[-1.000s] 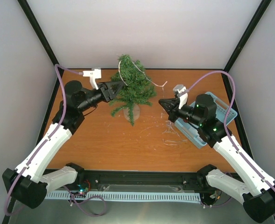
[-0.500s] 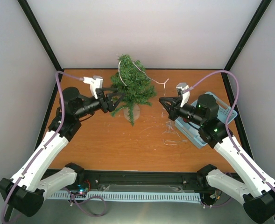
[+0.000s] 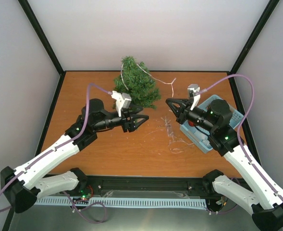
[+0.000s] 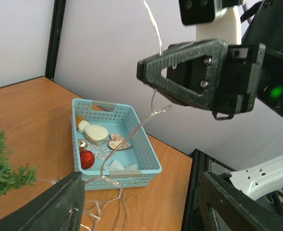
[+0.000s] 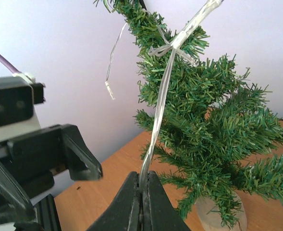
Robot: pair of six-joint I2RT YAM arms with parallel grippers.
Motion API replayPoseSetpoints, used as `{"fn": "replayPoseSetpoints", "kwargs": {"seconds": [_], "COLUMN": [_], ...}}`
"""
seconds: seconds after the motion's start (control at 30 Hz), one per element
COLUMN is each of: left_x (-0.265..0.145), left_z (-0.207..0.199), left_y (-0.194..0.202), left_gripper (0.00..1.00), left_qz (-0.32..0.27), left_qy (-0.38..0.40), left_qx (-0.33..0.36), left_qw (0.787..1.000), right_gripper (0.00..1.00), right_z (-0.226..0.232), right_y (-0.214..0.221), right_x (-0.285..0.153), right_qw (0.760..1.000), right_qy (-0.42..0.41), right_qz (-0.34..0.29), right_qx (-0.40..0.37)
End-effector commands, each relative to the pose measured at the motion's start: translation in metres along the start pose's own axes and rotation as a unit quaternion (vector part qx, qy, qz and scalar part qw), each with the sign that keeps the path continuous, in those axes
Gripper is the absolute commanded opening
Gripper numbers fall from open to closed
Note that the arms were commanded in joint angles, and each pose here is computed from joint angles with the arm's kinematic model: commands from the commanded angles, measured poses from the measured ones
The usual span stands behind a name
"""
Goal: Decorate the small christmas tree
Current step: Wrap the decoration item around the Christmas tree.
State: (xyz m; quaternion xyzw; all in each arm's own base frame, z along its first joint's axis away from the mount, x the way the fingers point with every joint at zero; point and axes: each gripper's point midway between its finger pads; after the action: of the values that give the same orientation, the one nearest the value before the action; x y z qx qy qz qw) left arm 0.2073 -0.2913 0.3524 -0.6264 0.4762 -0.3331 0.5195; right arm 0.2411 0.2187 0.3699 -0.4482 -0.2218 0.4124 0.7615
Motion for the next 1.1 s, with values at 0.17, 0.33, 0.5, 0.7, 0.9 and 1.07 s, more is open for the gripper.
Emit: {"fn": "replayPoseSetpoints", "kwargs": {"seconds": [0.17, 0.33, 0.5, 0.7, 0.9, 1.07], "left_x": [0.04, 0.052, 0.068, 0.078, 0.089, 0.097], "left_z": [-0.011, -0.016, -0.008, -0.005, -0.004, -0.005], "left_y": [0.004, 0.009, 0.009, -0.001, -0.006, -0.004], "left_gripper": [0.62, 0.62, 0.63, 0.6, 0.58, 0.57], "left_qz": [-0.013, -0.018, -0.018, -0.05, -0.06, -0.057], "left_qy": [0.022, 0.052, 0.048, 0.043, 0.049, 0.057], "left_qx": [0.029, 0.028, 0.044, 0.075, 0.092, 0.09], "left_qw": [0.999, 0.998, 0.998, 0.995, 0.993, 0.993], "right_gripper": [0.03, 0.03, 0.03, 0.03, 0.03, 0.03], "right_z": [0.018, 0.02, 0.026, 0.031, 0.033, 0.034], "right_y": [-0.018, -0.018, -0.018, -0.02, -0.022, -0.021], "right_x": [-0.006, -0.005, -0.005, -0.009, -0.011, -0.01], "right_qw": [0.999, 0.999, 0.998, 0.997, 0.997, 0.996], "right_qy": [-0.024, -0.035, -0.053, -0.061, -0.064, -0.069], "right_qz": [-0.028, -0.031, -0.031, -0.036, -0.04, -0.04], "right_qx": [0.005, 0.013, 0.023, 0.02, 0.023, 0.028]}}
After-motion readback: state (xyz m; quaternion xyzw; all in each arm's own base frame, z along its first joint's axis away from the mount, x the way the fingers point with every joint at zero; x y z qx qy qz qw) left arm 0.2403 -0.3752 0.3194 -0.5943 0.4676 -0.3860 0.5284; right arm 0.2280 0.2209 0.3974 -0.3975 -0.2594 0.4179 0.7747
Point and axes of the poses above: each gripper's point midway between its finger pads, its own x axis out along the fingers, its own z axis along the line the jaws close on, y = z × x, and after that the axes turned 7 degrees about x, right-handed
